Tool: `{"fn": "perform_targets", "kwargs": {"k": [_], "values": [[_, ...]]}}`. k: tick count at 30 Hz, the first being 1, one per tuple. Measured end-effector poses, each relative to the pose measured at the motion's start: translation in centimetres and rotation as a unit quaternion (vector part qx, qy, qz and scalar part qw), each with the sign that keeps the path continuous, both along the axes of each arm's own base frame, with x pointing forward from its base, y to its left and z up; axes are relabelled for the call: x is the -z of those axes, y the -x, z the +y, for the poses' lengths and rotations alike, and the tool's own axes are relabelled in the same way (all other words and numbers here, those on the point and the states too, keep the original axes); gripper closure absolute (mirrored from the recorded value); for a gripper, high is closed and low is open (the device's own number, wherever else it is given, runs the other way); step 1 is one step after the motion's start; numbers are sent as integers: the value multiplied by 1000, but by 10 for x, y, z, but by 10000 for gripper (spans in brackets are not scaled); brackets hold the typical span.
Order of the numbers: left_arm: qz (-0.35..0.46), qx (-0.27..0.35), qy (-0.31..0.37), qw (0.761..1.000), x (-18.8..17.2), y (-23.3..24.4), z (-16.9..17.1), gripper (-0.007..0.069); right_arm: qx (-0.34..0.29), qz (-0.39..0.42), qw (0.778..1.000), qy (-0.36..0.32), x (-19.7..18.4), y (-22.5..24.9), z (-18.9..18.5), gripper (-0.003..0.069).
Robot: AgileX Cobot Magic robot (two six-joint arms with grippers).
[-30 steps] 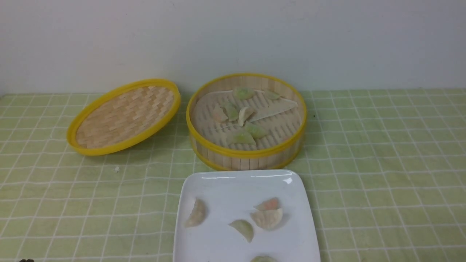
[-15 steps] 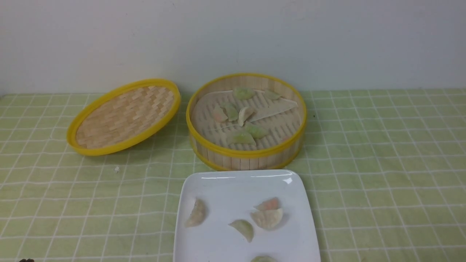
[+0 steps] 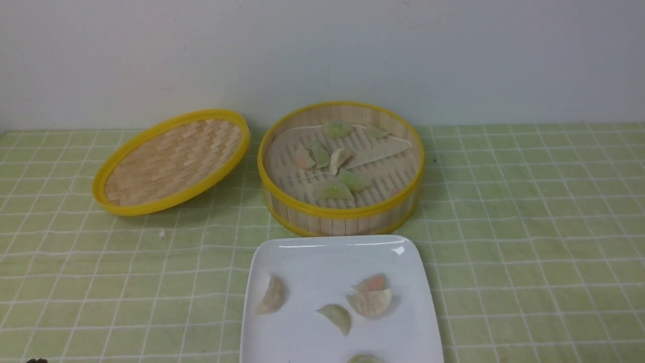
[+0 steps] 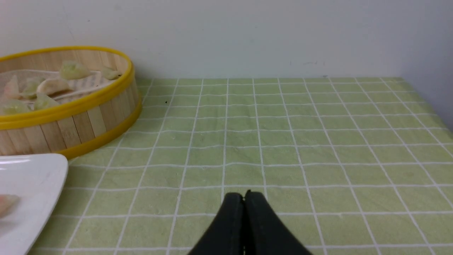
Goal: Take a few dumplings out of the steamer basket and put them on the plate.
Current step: Use the right arm to put the dumpling into the plate
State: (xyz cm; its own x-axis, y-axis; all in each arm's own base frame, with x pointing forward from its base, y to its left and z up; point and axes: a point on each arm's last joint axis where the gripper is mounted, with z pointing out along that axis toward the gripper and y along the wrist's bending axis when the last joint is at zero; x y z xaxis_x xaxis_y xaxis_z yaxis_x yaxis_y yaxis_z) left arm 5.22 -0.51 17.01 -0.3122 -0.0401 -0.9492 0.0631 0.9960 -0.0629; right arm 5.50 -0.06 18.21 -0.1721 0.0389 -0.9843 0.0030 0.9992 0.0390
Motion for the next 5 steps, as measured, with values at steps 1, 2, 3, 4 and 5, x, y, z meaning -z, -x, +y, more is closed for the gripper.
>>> {"fn": "perform_targets", "kwargs": {"k": [1,2,3,4,5], "values": [[0,0,0,1000,0,0,0,631,0,0,1000,0,0,0,0,673],[0,0,0,1000,0,0,0,631,0,0,1000,0,0,0,0,673],[0,0,0,1000,0,0,0,631,0,0,1000,0,0,0,0,673],[0,0,0,1000,0,0,0,631,0,0,1000,0,0,0,0,673],[0,0,0,1000,0,0,0,631,0,0,1000,0,0,0,0,673]]}}
